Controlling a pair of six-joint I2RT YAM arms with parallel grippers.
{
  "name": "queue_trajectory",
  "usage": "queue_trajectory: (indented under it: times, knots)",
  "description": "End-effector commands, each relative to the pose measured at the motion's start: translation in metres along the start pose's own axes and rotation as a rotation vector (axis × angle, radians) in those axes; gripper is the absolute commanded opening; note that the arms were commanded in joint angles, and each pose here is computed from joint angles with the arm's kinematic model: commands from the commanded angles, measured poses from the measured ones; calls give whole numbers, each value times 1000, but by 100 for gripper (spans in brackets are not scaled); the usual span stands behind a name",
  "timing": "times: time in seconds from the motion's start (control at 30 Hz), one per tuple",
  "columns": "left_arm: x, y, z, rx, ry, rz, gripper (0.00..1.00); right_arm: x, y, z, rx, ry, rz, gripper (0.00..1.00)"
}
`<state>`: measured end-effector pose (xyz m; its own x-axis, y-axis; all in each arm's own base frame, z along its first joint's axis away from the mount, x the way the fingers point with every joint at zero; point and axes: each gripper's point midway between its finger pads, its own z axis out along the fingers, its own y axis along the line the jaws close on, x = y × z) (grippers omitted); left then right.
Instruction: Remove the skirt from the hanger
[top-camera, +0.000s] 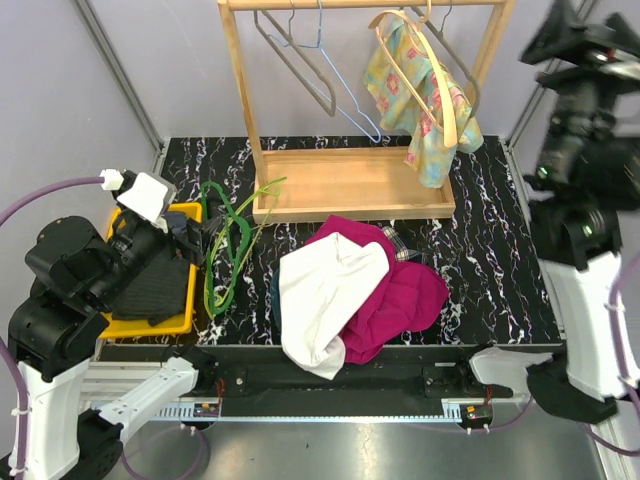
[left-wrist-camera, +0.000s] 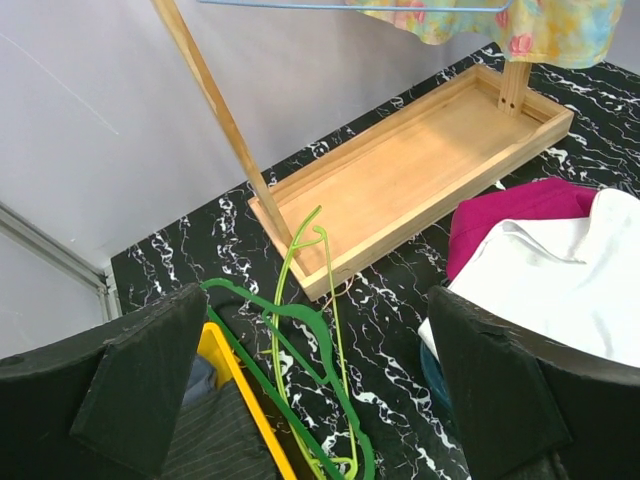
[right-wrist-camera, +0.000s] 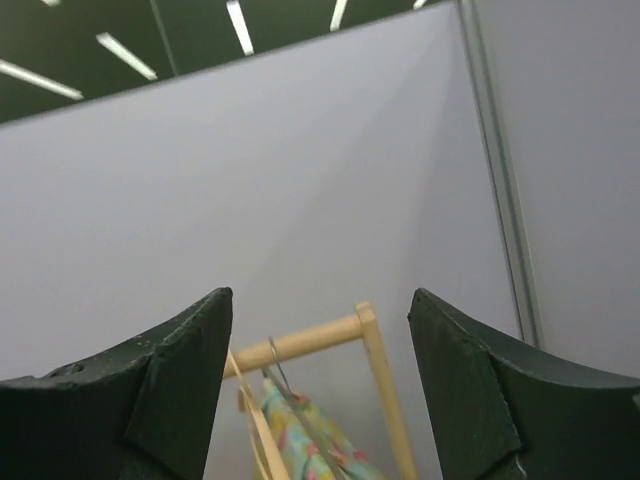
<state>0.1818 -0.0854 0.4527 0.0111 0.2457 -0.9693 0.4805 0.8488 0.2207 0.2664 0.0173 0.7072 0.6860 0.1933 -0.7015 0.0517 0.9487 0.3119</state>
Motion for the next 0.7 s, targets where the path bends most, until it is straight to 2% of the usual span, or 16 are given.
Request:
queue_trajectory:
  times: [0.0, 0.07, 0.23, 0.37, 0.43, 0.67]
  knots:
    - [-11, -4, -3, 18, -54, -14, 99, 159, -7, 23, -51, 394, -53, 77]
    - [-10, -4, -5, 21, -58, -12, 99, 178, -5, 34, -84, 449, 42, 75]
    - [-2, -5, -6, 23, -46, 16, 99, 190, -12, 49, -92, 483, 53, 75]
    - [2, -5, -6, 21, -48, 23, 99, 199, 4, 58, -169, 531, 66, 75]
    - [4, -6, -5, 21, -45, 21, 99, 222, 5, 54, -181, 601, 60, 74]
    - [5, -7, -2, 22, -48, 15, 99, 244, 12, 50, -248, 670, 101, 72]
